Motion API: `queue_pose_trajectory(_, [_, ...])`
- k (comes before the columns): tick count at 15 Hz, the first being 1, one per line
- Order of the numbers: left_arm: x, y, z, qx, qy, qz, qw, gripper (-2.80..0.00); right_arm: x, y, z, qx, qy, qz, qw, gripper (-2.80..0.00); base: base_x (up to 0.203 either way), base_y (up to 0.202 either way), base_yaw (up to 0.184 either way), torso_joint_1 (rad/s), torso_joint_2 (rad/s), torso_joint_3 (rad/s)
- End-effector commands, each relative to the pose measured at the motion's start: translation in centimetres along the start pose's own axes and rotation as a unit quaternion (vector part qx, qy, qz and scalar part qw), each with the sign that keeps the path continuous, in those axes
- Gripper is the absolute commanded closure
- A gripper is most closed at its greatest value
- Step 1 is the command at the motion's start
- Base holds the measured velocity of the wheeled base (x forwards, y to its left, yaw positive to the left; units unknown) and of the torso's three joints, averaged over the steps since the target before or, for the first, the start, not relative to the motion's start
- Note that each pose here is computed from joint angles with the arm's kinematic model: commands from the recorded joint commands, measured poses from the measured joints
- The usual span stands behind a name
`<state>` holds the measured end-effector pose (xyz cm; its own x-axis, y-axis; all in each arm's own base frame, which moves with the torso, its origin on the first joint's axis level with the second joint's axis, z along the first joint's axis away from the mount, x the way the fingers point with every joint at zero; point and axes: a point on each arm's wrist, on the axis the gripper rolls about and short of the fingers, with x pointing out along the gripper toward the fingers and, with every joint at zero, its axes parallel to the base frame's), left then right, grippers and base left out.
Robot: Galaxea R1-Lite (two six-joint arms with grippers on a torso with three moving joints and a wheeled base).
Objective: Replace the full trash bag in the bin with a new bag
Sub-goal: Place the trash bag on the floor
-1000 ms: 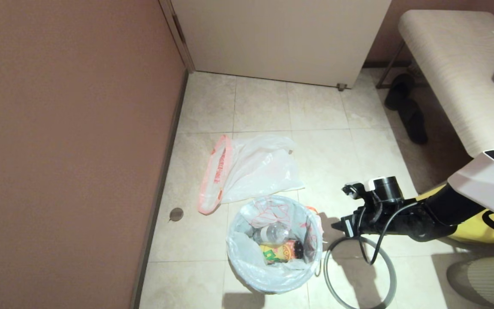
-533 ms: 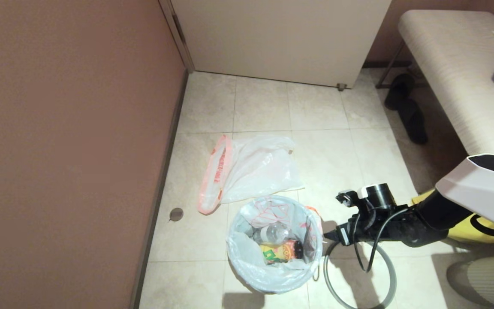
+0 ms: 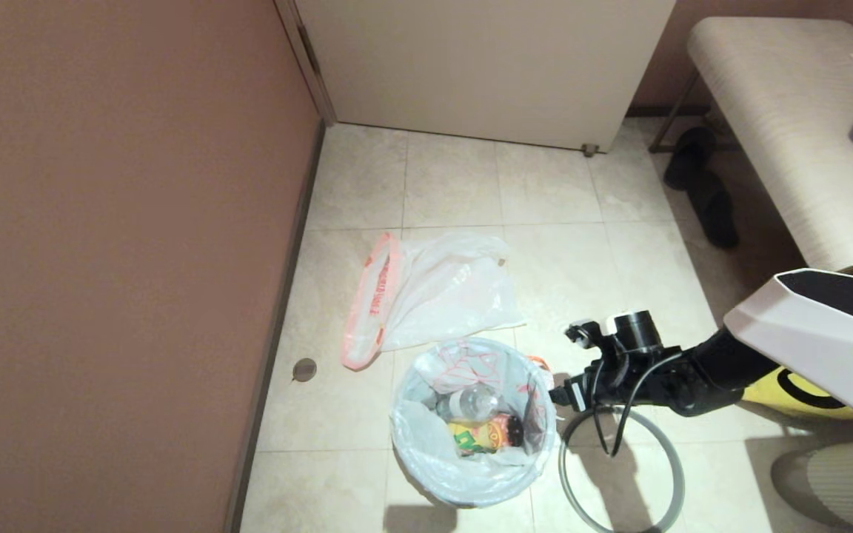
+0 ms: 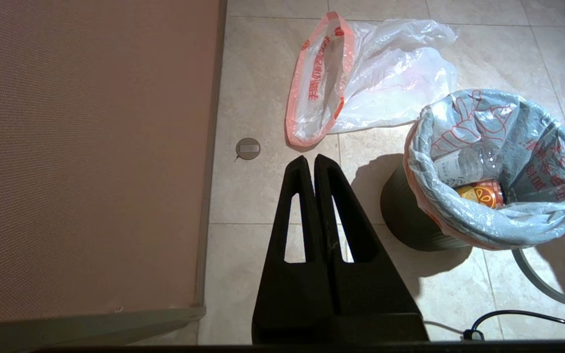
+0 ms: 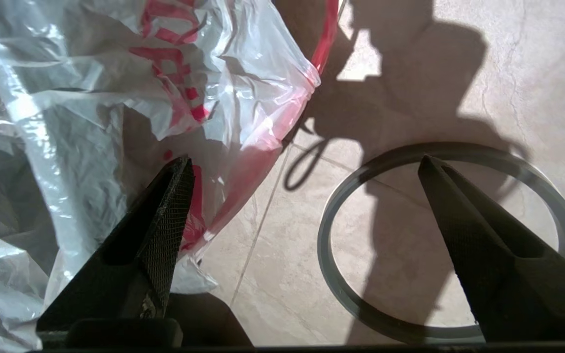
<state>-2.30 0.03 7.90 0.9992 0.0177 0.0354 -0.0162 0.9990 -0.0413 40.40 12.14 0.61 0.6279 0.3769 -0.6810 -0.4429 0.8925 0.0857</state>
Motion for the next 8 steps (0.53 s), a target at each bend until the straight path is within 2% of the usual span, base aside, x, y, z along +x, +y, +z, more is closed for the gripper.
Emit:
queue_pose_trajectory(1, [0.0,0.0,0.0,0.000,0.000,0.000,1.0000,0.00,1.9,0.4,-0.5,-0.006,0.007,0.005,1.000,-2.80,0.000,0.000,0.000,0.000,0.00,0.000])
queue_pose_trajectory(6, [0.0,0.0,0.0,0.000,0.000,0.000,1.0000,0.00,4.1,0.1,-1.0,-0.009,0.014,-0.017,1.000,-2.80,0.000,0.000,0.000,0.000,0.00,0.000])
queue_pose_trajectory(8, [0.0,0.0,0.0,0.000,0.000,0.000,1.0000,0.00,4.1,0.0,-1.0,-0.019,0.014,-0.043,0.999,-2.80,0.000,0.000,0.000,0.000,0.00,0.000])
